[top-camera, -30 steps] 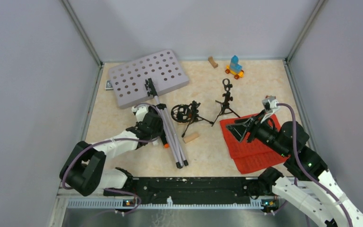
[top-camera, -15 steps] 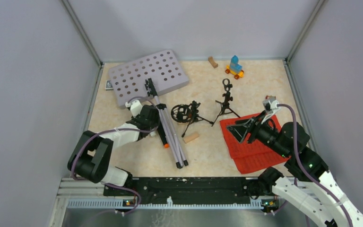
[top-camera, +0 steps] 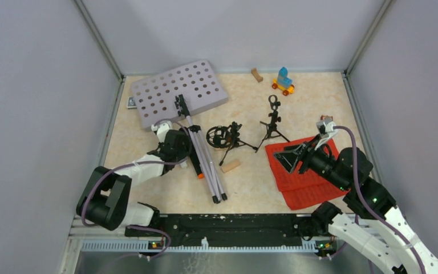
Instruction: Pack up the instrument practice props
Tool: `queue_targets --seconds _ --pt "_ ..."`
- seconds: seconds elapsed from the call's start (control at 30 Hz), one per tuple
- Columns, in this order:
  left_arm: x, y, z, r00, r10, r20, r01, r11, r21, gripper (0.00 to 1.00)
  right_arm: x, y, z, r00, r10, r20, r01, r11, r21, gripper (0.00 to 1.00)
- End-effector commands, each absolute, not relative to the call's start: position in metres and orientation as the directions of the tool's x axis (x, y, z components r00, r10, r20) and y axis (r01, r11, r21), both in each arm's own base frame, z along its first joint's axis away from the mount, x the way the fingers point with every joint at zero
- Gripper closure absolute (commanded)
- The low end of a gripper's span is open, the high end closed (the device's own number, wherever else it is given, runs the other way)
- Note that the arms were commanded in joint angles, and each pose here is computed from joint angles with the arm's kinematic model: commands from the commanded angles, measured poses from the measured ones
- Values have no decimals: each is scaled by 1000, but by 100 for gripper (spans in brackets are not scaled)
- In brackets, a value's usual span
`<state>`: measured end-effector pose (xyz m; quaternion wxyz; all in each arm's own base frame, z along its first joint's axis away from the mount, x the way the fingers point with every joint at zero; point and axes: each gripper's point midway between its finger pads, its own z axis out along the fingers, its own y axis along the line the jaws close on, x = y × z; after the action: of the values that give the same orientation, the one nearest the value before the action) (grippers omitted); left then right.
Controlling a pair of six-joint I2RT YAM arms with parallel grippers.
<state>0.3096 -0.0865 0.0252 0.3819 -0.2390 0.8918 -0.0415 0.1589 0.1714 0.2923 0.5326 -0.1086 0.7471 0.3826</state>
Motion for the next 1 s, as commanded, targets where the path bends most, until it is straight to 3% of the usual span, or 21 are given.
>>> queue_targets --seconds 0.0,0.17,0.27,0.47,0.73,0.87,0.97 --pt "254 -100 -10 -723 -471 -506 -373 882 -289 93 158 172 297 -391 263 -882 -581 672 458 41" --pt "229 -101 -17 -729 -508 -460 -407 861 -305 86 158 175 295 -402 272 -874 -584 659 474 41" --pt "221 -102 -16 -728 -516 -451 -405 855 -324 63 157 176 294 -408 276 -870 -582 656 481 41" --pt "219 -94 -16 -720 -521 -458 -432 853 -293 31 157 178 291 -422 284 -861 -577 648 497 41" --pt "222 -86 4 -702 -530 -476 -467 847 -254 20 156 171 291 -412 285 -865 -563 667 488 41" --pt "237 -91 47 -665 -520 -536 -412 854 -318 17 158 168 287 -416 278 -866 -547 684 483 41" --pt "245 -94 83 -647 -478 -594 -330 878 -346 10 161 164 276 -478 275 -834 -470 722 507 41"
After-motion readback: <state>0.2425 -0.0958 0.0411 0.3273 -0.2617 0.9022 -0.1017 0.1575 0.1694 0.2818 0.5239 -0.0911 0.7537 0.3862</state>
